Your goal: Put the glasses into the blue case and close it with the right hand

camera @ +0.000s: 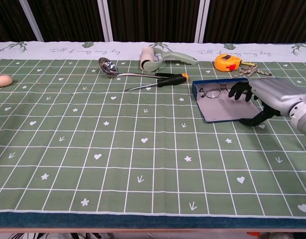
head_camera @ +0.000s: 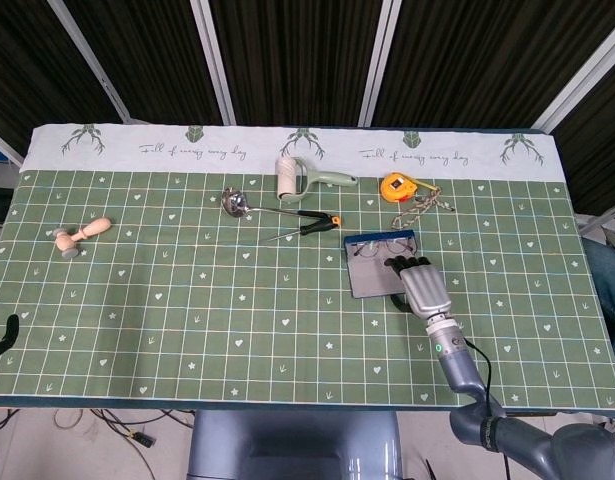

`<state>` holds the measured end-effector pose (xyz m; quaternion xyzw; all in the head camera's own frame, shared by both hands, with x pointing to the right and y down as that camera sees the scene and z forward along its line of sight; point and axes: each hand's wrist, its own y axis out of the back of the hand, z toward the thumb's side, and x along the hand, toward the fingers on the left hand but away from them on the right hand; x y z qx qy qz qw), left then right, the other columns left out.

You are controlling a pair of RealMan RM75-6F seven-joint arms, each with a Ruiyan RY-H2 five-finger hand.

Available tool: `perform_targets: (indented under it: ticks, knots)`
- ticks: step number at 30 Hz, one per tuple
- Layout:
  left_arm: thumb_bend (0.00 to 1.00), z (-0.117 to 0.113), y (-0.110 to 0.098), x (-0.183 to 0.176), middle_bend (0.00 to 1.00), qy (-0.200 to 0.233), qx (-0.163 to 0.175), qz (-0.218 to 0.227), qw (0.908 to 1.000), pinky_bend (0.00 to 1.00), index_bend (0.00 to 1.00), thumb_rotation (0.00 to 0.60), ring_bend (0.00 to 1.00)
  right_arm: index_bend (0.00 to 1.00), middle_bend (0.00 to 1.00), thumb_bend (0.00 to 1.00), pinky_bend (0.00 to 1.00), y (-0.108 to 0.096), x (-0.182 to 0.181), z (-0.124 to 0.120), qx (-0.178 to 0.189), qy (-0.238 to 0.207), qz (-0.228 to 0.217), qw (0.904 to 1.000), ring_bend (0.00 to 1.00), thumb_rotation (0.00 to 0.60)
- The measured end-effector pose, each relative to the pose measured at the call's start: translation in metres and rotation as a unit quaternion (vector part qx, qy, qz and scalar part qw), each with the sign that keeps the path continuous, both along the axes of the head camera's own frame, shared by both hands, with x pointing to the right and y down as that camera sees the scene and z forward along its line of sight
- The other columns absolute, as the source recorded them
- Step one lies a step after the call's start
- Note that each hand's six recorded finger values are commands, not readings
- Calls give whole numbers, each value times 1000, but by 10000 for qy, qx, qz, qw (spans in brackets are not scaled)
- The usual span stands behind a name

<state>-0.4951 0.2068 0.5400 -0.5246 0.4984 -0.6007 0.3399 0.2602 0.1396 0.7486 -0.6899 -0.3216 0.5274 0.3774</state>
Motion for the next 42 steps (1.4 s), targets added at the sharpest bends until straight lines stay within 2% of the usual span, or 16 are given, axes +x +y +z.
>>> perform_targets:
  ticks: [8,13,31,42]
  knots:
    - [374,0,0,0,7,0,2,3,10000,0,132,600,0,378,365,448,335,-2,-1,-1,51,-57,11,10000,392,600]
    - [374,0,0,0,7,-2,6,0,10000,0,132,600,0,388,371,453,336,-7,-3,-2,152,-85,-4,9998,397,600]
    - [374,-1,0,-1,7,-2,13,-10,10000,0,134,600,0,394,375,453,338,-49,-25,3,480,-157,-1,9987,400,600]
    - [374,-1,0,-1,7,9,19,-28,10000,0,139,600,0,420,375,454,338,-57,-30,14,433,-45,11,9991,401,600]
